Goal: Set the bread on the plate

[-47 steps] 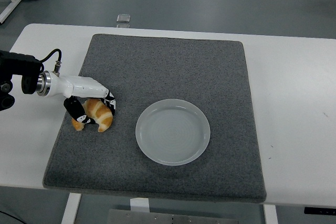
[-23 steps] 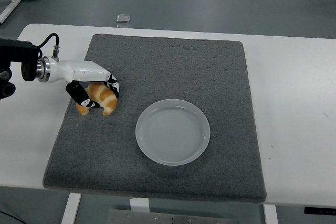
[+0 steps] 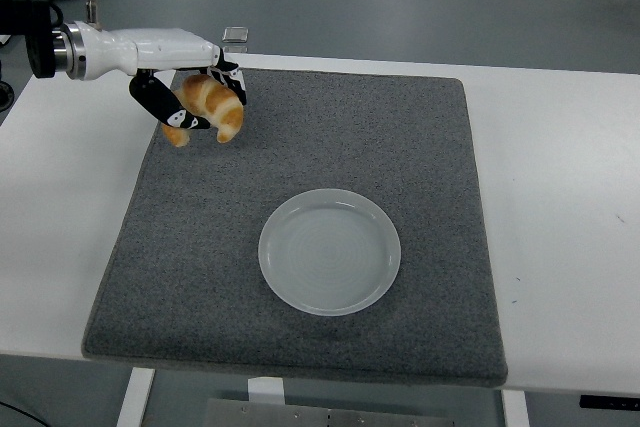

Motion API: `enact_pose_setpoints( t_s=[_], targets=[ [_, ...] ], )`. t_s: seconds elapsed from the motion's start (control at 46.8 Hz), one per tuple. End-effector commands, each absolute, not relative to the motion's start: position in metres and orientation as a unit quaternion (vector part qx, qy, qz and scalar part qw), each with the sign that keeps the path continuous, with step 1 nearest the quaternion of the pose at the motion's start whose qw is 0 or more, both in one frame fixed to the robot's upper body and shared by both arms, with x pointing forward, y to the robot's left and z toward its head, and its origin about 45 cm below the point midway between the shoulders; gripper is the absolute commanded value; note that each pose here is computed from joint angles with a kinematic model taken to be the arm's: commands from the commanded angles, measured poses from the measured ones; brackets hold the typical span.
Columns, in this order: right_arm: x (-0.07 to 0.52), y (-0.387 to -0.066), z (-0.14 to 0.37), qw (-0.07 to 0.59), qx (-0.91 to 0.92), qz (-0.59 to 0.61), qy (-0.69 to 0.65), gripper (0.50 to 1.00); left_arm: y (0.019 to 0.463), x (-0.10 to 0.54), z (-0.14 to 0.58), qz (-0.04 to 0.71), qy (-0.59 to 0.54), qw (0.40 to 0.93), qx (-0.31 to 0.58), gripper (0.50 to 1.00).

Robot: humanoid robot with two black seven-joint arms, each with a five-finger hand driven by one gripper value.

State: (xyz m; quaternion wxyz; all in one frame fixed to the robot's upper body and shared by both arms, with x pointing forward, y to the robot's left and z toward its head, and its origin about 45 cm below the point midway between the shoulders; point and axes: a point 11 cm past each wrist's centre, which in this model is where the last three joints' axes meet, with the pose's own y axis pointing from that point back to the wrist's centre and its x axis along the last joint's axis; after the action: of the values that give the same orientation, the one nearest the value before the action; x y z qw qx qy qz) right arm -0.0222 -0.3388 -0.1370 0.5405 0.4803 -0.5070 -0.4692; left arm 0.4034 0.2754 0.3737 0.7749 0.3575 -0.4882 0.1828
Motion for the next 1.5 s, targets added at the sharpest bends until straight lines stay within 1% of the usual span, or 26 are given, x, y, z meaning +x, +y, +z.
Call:
enact_pose_setpoints(
  t_s=[0.0, 0.171, 0.299, 0.662, 1.026, 1.175, 1.474],
  targets=[
    [-0.022, -0.339, -0.137, 0.541, 0.48, -0.469, -0.507, 0.952, 0.271, 0.403, 0.388, 0.184, -0.489, 0.782, 0.339, 0.5],
    [-0.022, -0.339, -0.137, 0.541, 0.48, -0.469, -0.507, 0.952, 0.257, 0.401, 0.413, 0.19, -0.513, 0.78, 0.305, 0.5],
    [-0.022, -0.339, -0.137, 0.541, 0.48, -0.469, -0.507, 0.952, 0.244, 0.396, 0.42, 0.18, -0.522, 0.784, 0.284, 0.5],
    [-0.022, -0.339, -0.137, 0.541, 0.48, -0.469, -0.507, 0.952, 0.189, 0.382, 0.408, 0.123, -0.526, 0.808, 0.235, 0.5],
    [-0.022, -0.339, -0.137, 0.541, 0.48, -0.469, -0.507, 0.952, 0.141, 0.37, 0.379, 0.069, -0.513, 0.829, 0.209, 0.5],
    [-0.022, -0.339, -0.137, 0.541, 0.48, -0.469, -0.507, 0.952, 0.129, 0.365, 0.36, 0.042, -0.512, 0.829, 0.222, 0.5],
    [-0.022, -0.339, -0.137, 0.541, 0.48, -0.469, -0.507, 0.952, 0.122, 0.357, 0.322, -0.011, -0.528, 0.806, 0.267, 0.5]
  ],
)
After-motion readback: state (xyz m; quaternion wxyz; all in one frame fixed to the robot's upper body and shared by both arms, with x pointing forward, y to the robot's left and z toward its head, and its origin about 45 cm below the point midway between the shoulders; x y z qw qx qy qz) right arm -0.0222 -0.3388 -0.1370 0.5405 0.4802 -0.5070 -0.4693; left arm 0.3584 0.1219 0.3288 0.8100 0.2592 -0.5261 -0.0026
